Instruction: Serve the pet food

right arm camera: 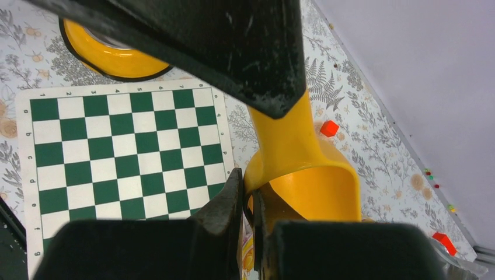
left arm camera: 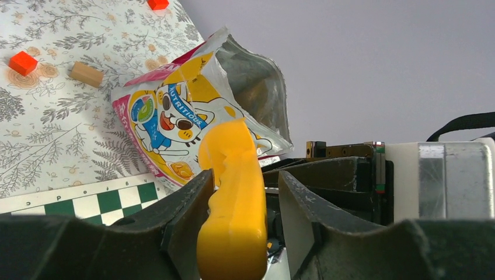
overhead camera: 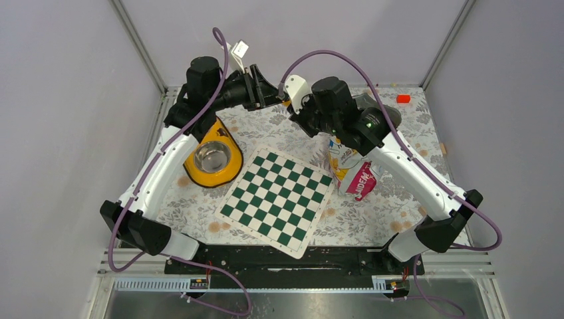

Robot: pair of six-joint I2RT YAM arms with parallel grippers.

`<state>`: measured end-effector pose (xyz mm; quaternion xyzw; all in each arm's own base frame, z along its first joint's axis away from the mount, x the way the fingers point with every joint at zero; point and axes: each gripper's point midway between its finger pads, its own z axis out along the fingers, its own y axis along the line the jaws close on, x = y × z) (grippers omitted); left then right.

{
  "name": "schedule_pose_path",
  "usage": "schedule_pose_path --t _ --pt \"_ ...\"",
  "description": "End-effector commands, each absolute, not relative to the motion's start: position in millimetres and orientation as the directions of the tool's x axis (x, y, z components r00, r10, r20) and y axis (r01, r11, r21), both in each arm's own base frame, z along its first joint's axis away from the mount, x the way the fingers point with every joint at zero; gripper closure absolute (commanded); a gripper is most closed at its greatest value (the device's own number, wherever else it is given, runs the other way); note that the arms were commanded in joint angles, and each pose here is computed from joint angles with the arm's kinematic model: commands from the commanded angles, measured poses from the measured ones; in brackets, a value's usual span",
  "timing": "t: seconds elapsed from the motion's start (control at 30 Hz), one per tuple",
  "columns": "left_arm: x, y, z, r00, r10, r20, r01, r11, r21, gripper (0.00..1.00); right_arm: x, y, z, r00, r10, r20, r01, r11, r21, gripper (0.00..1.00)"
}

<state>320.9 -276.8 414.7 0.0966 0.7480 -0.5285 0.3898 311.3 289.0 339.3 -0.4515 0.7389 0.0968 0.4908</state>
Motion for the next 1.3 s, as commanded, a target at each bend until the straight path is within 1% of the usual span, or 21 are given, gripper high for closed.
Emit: schedule_pose_path --t 0.0,0.13,0.3,0.37,0.43,0.47,0.5,0.57,0.6,0.63,0.7,0.77,0.83,0.9,0.97,1.1,1.17,1.27 --pt "315 -281 433 -0.661 -0.271 -0.700 0.604 0.361 -0.711 0.57 306 302 374 -0.035 -0.478 -0.877 -0.766 0.577 -0.283 1.00" --pt "314 -282 430 -0.670 -0.266 -0.693 0.600 0.357 -0.716 0.65 308 304 372 -0.038 -0.480 -0.876 -0.764 0.580 -0.284 1.00" --pt "314 -282 427 -0.673 -0.262 -0.691 0.597 0.360 -0.717 0.86 309 304 372 -0.040 -0.481 -0.876 -0.762 0.582 -0.285 1.00" --pt "315 -281 427 -0.667 -0.262 -0.698 0.602 0.363 -0.711 0.99 308 304 371 -0.043 -0.482 -0.875 -0.762 0.582 -0.283 1.00" --pt "316 -279 429 -0.637 -0.266 -0.723 0.618 0.384 -0.686 1.00 306 300 371 -0.050 -0.488 -0.871 -0.762 0.582 -0.283 1.00" --pt "317 -275 432 -0.611 -0.273 -0.743 0.628 0.403 -0.665 1.00 307 297 372 -0.061 -0.484 -0.873 -0.749 0.600 -0.281 0.94" --pt "319 -271 435 -0.577 -0.277 -0.768 0.642 0.426 -0.637 1.00 306 292 375 -0.066 -0.482 -0.874 -0.738 0.613 -0.282 0.84" --pt "324 -260 441 -0.523 -0.296 -0.799 0.649 0.468 -0.599 1.00 304 283 383 -0.057 -0.480 -0.875 -0.723 0.625 -0.295 0.54" --pt "326 -255 446 -0.504 -0.305 -0.808 0.653 0.478 -0.588 1.00 302 279 387 -0.054 -0.476 -0.878 -0.714 0.633 -0.299 0.44" --pt "328 -250 451 -0.489 -0.314 -0.814 0.657 0.482 -0.580 1.00 300 274 392 -0.048 -0.467 -0.883 -0.705 0.642 -0.302 0.35" --pt "331 -241 460 -0.465 -0.335 -0.820 0.662 0.483 -0.573 1.00 297 262 405 -0.038 -0.445 -0.895 -0.676 0.670 -0.305 0.24" --pt "331 -237 469 -0.446 -0.345 -0.826 0.675 0.476 -0.563 1.00 299 246 418 -0.052 -0.398 -0.916 -0.635 0.721 -0.277 0.18" --pt "327 -238 473 -0.436 -0.327 -0.839 0.710 0.448 -0.544 1.00 305 228 426 -0.085 -0.345 -0.935 -0.586 0.776 -0.233 0.15" --pt "316 -242 478 -0.402 -0.281 -0.871 0.774 0.404 -0.488 1.00 316 207 427 -0.138 -0.284 -0.949 -0.517 0.837 -0.176 0.13" --pt "300 -245 481 -0.334 -0.212 -0.918 0.852 0.348 -0.391 1.00 330 180 424 -0.198 -0.229 -0.953 -0.414 0.901 -0.130 0.11" --pt "262 -243 481 -0.108 -0.091 -0.990 0.962 0.243 -0.127 1.00 345 132 406 -0.324 -0.182 -0.928 -0.233 0.966 -0.108 0.06" --pt "242 -241 484 -0.010 -0.061 -0.998 0.985 0.168 -0.020 1.00 345 118 395 -0.372 -0.194 -0.908 -0.203 0.971 -0.125 0.03" --pt "220 -239 489 0.058 -0.052 -0.997 0.995 0.086 0.053 1.00 342 98 385 -0.420 -0.187 -0.888 -0.161 0.978 -0.130 0.01"
